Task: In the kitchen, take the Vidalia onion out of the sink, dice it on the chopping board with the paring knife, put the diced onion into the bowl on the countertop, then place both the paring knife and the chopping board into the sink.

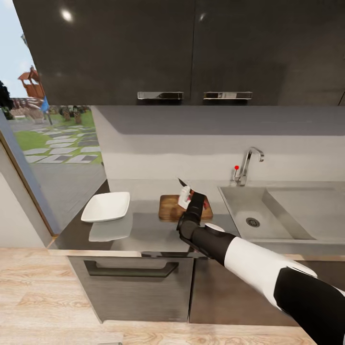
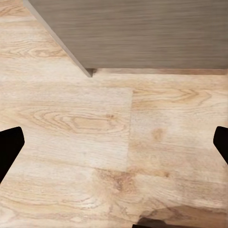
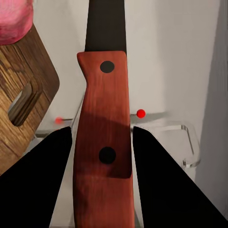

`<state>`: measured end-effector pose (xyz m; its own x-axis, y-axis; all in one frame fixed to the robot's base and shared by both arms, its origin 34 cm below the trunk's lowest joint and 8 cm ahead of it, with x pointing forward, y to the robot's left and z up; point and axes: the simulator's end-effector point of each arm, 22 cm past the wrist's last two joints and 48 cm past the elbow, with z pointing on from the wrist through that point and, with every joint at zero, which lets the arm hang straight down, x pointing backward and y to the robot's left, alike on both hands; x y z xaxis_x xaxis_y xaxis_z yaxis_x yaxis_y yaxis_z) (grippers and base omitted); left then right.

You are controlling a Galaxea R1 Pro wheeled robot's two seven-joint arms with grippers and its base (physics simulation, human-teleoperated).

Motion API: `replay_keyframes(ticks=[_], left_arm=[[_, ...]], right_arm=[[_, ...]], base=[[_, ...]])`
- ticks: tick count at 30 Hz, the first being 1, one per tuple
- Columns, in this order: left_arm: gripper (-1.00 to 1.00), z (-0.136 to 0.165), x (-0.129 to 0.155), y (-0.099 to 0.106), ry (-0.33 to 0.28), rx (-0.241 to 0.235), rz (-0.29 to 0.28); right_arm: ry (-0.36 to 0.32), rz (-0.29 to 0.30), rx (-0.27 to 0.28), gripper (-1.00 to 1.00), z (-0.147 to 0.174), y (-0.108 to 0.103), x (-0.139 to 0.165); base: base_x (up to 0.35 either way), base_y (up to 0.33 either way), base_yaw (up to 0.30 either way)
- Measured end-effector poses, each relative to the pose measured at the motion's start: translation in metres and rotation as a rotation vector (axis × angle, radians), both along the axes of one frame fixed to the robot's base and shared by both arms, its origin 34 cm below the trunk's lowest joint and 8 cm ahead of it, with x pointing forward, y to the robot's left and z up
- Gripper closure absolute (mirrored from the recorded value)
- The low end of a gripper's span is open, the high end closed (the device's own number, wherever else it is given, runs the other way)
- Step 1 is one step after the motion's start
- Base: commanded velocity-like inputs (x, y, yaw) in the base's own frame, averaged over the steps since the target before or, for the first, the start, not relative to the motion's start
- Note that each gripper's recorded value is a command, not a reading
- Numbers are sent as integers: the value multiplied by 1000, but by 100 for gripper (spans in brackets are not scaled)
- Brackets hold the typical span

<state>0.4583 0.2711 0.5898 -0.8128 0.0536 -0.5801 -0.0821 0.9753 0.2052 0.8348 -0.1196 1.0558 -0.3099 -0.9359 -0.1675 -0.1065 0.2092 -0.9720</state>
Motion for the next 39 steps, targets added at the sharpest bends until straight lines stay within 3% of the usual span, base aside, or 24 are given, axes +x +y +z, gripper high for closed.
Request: replay_keyframes(ticks=[13,26,39], left_arm=[[-100,0,0,0,0,0,0],[-100,0,0,1,0,1,0],[-100,0,0,1,0,1,0]], right_arm=[[21,-20,-12,100,-10,-7,1],[21,-6,-3,100,-10,4,0],[29,-16,-10,100,-14,-1,0]], base=[[0,0,0],[0,0,0],[0,0,0]])
